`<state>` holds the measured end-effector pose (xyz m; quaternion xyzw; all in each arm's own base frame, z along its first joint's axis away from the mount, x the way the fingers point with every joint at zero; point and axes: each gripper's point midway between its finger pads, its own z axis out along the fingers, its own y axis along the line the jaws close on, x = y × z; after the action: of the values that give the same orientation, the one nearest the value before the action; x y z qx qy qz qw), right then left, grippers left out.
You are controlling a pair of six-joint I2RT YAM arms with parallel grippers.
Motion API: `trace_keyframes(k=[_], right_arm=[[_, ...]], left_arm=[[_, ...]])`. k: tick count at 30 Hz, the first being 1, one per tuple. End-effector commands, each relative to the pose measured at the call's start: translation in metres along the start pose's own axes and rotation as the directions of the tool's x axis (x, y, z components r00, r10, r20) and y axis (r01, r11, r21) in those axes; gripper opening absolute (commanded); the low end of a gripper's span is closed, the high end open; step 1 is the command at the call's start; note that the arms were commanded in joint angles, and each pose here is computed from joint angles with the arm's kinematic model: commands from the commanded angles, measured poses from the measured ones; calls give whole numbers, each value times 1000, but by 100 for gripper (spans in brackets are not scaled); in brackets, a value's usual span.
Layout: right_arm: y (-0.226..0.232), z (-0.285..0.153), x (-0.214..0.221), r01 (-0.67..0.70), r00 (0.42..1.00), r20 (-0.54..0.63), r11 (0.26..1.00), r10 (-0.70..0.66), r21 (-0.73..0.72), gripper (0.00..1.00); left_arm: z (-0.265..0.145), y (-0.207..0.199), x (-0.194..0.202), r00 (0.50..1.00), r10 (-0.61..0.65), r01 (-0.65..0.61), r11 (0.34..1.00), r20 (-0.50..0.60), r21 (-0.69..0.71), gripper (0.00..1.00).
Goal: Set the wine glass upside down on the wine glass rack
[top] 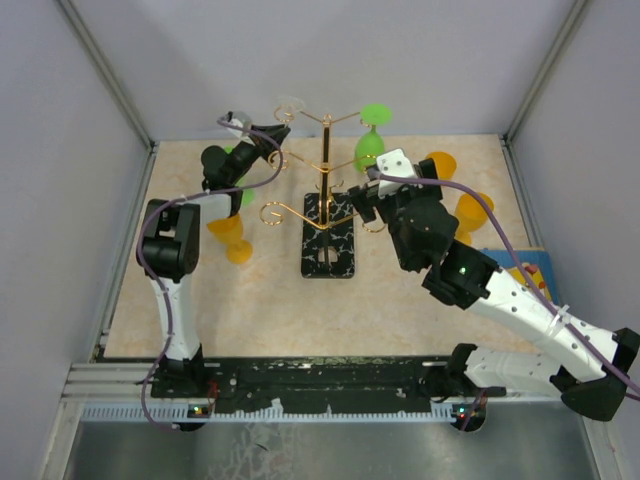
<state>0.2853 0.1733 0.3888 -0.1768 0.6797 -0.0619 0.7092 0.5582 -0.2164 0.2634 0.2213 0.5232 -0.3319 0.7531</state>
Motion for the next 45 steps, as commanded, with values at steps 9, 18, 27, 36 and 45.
trace_keyframes(k=[9,18,27,36,45], right_arm=[[-1,3,-6,-26,999,30,1000,25,9,99],[-1,4,-4,-25,999,26,1000,25,7,99],[-3,3,-4,-29,999,25,1000,28,9,99],[-2,3,-3,-36,999,25,999,36,5,99],[0,4,-3,-36,999,23,999,36,1,99]], left_arm=[[8,5,-19,992,-19,21,1000,121,-19,0],[0,4,-25,991,-9,14,999,136,-39,0],[-14,2,-30,988,-3,14,998,152,-67,0],[-13,-17,-33,992,13,-20,999,126,51,0],[-14,-30,-38,993,19,-33,993,117,115,39]])
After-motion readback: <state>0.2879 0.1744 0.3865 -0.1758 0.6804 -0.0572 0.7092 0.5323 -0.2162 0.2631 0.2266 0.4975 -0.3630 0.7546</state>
